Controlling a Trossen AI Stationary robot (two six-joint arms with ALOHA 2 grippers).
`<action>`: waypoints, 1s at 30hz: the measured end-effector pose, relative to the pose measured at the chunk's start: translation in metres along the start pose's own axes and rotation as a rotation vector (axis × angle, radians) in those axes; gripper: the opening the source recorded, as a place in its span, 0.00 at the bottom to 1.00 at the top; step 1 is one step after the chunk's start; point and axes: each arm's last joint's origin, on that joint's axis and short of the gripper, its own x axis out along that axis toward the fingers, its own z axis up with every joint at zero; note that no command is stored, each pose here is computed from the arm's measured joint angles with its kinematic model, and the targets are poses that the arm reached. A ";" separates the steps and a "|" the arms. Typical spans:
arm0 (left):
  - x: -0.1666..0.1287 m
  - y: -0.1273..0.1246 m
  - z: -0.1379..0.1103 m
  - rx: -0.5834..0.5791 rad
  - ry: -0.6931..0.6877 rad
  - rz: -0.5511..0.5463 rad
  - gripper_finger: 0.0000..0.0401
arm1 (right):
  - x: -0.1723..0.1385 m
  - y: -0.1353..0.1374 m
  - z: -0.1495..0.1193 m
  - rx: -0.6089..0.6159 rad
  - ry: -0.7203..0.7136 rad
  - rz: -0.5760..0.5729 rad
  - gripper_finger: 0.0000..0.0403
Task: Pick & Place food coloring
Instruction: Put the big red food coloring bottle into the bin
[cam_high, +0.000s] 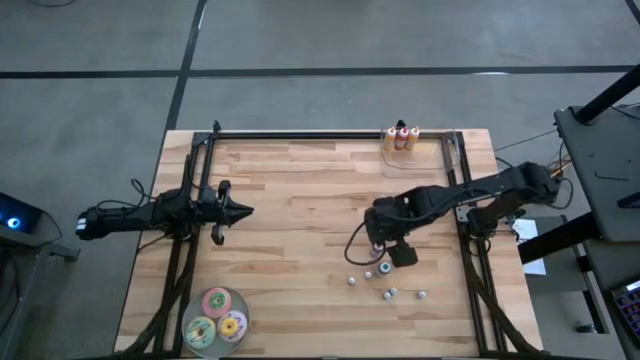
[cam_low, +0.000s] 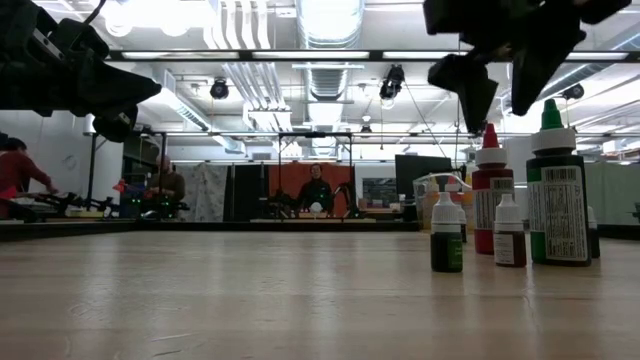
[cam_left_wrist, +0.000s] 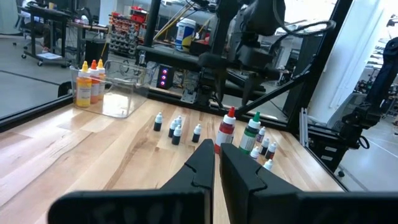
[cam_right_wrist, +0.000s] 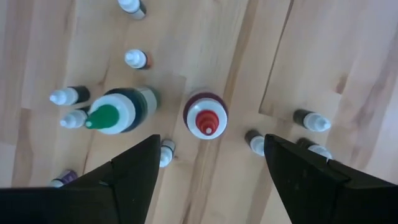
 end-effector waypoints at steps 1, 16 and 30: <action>0.000 0.000 0.000 0.000 0.000 0.000 0.00 | 0.002 0.000 -0.001 0.005 0.002 0.000 0.68; 0.000 0.000 0.000 0.000 0.000 0.000 0.00 | 0.033 0.000 -0.008 -0.002 -0.044 0.001 0.66; 0.000 0.000 0.000 0.000 0.000 0.000 0.00 | 0.040 0.000 -0.011 -0.001 -0.058 0.001 0.56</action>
